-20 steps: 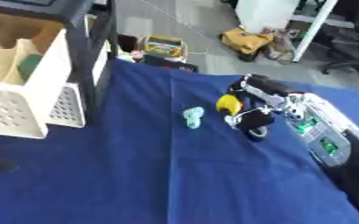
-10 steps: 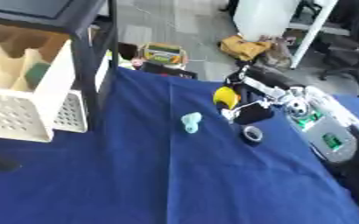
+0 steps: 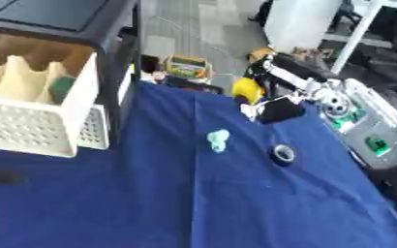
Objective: Pick up objects from table and place into drawer.
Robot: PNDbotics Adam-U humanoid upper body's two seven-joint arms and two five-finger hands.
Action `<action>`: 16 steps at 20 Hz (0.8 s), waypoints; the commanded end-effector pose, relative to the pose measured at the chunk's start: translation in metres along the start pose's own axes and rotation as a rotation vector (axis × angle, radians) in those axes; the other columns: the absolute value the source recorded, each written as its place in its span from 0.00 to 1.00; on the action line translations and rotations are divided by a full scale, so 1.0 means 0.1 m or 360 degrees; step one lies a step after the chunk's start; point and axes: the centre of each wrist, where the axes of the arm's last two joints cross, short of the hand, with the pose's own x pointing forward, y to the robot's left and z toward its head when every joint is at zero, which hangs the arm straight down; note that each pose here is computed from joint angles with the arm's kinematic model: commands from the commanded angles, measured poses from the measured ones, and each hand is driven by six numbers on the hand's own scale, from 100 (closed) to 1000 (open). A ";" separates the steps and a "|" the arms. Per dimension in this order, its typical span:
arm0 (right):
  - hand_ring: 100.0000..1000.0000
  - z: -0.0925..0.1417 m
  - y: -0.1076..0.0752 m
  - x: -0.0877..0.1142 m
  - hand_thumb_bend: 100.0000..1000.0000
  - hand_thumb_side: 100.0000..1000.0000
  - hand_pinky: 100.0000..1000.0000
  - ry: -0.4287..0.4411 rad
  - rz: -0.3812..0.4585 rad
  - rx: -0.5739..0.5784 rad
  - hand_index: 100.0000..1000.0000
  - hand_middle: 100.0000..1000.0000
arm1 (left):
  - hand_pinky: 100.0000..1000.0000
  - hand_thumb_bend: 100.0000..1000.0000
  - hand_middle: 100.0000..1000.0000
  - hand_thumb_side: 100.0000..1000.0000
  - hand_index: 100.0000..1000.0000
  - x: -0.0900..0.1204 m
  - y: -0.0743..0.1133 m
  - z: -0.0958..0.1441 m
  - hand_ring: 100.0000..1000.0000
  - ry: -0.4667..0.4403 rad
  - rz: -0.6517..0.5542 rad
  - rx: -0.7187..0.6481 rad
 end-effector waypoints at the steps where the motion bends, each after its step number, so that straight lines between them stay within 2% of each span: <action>1: 0.51 0.02 -0.22 0.12 0.00 0.25 0.33 -0.0053 0.0030 -0.0070 0.48 0.18 | 0.00 0.00 0.00 1.00 0.74 0.05 0.02 0.01 0.00 -0.0018 0.0009 0.0011; 16: 0.50 -0.14 -0.40 0.50 0.00 0.28 0.32 -0.0241 -0.0028 -0.0155 0.46 0.16 | 0.00 0.00 0.00 1.00 0.74 0.04 0.00 0.00 0.00 0.0015 0.0076 -0.0002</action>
